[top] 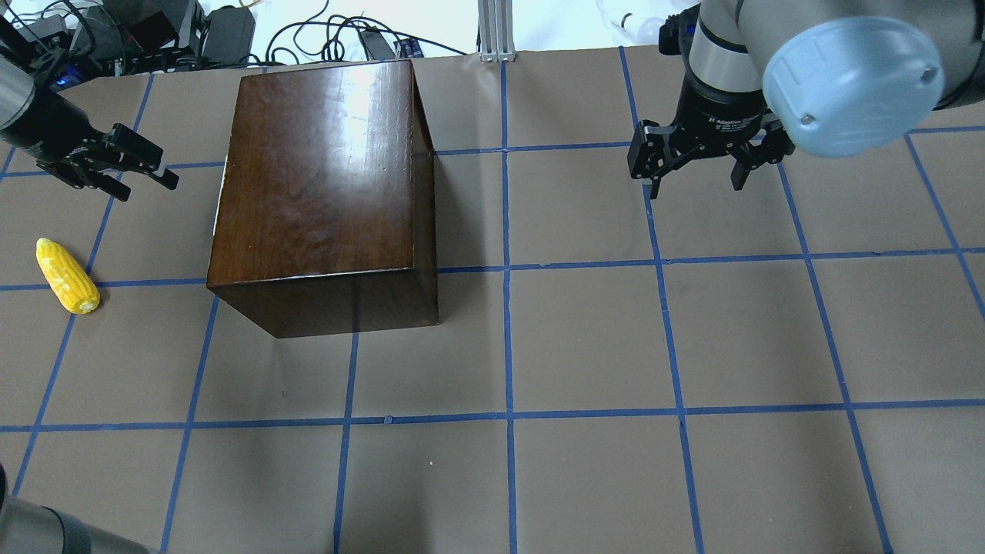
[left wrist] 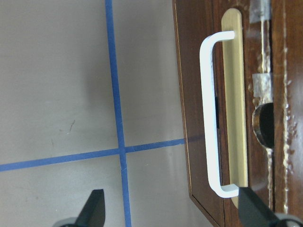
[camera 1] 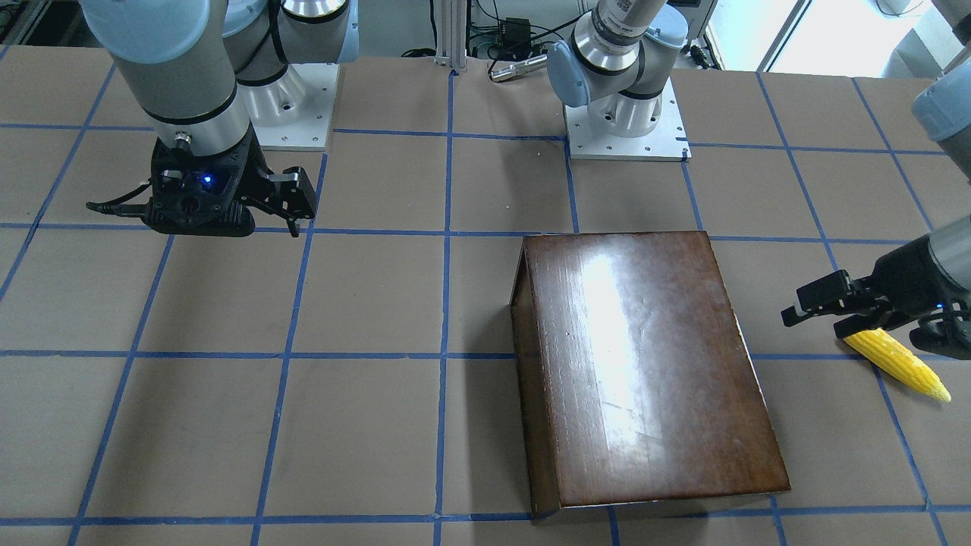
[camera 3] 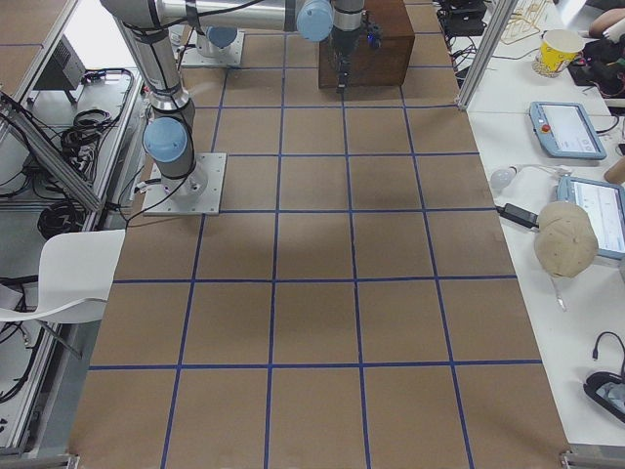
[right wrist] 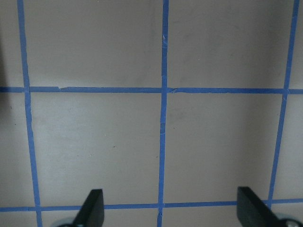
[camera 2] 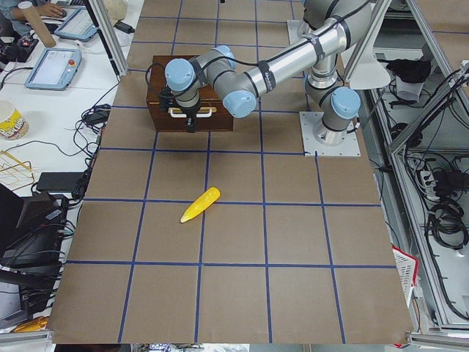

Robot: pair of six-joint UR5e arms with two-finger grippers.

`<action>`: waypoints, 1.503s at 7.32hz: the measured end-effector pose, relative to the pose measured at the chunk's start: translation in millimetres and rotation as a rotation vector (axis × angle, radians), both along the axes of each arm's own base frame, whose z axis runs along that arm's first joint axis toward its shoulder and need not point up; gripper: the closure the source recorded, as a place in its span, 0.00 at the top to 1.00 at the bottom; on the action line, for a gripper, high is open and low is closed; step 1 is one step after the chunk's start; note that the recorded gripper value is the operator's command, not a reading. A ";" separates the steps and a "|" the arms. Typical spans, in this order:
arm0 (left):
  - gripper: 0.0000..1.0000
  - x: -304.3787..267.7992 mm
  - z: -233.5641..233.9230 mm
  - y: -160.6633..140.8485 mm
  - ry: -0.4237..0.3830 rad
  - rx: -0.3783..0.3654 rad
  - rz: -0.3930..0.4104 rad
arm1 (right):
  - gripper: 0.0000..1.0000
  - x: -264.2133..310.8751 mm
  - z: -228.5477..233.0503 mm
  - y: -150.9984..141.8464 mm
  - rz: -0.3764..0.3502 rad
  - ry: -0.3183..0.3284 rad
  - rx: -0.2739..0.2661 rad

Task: Open drawer and put corn inside
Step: 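Lower the left gripper beside the cabinet next to the white drawer handle, then hook the left gripper onto the white drawer handle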

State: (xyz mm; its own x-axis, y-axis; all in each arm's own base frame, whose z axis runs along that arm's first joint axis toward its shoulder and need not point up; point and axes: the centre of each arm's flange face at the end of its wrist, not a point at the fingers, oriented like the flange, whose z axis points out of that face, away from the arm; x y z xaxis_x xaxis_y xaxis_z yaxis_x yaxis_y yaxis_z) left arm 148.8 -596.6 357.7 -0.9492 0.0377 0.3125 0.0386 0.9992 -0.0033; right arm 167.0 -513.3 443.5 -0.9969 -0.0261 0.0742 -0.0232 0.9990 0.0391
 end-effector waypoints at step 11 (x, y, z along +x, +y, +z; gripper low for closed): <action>1.00 1.1 -30.7 -11.8 0.026 0.069 0.141 | 1.00 0.0 -0.1 0.1 0.000 0.000 0.001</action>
State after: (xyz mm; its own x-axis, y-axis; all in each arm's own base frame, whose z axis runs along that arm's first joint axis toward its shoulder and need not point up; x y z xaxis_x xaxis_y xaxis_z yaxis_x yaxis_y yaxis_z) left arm 149.9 -608.4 327.0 -0.9352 -0.1180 0.3339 -0.1016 0.9926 0.0662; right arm 167.0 -513.3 443.5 -0.9969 -0.0262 0.0743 -0.0232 0.9989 0.0397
